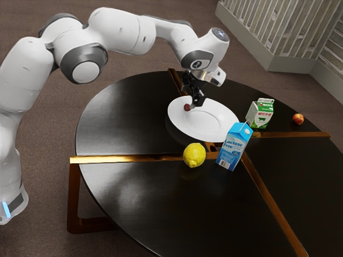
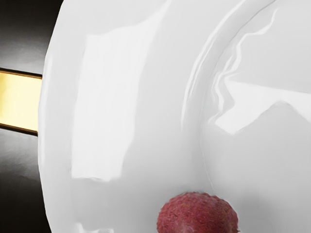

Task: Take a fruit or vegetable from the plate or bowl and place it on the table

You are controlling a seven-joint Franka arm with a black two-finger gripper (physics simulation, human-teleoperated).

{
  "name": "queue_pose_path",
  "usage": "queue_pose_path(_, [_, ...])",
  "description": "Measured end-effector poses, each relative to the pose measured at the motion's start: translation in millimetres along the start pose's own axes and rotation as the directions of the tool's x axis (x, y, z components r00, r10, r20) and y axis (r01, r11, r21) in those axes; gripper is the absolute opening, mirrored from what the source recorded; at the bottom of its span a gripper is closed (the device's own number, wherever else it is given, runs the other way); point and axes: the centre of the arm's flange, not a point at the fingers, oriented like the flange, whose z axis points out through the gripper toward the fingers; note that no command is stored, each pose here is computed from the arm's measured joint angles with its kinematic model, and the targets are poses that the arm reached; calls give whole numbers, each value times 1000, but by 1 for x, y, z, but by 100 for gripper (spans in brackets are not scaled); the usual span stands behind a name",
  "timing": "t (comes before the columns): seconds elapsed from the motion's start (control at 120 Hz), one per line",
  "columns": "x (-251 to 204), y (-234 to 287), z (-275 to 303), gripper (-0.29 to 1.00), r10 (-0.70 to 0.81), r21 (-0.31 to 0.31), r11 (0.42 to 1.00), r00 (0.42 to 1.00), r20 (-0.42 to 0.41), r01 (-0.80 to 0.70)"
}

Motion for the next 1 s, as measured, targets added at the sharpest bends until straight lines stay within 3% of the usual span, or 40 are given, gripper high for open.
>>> queue_pose_path(0.625, [6, 10, 21, 68, 13, 16, 1000, 1000, 12, -13])
queue_pose_path(1.0, [7, 12, 27, 47, 6, 17, 1000, 1000, 19, -7])
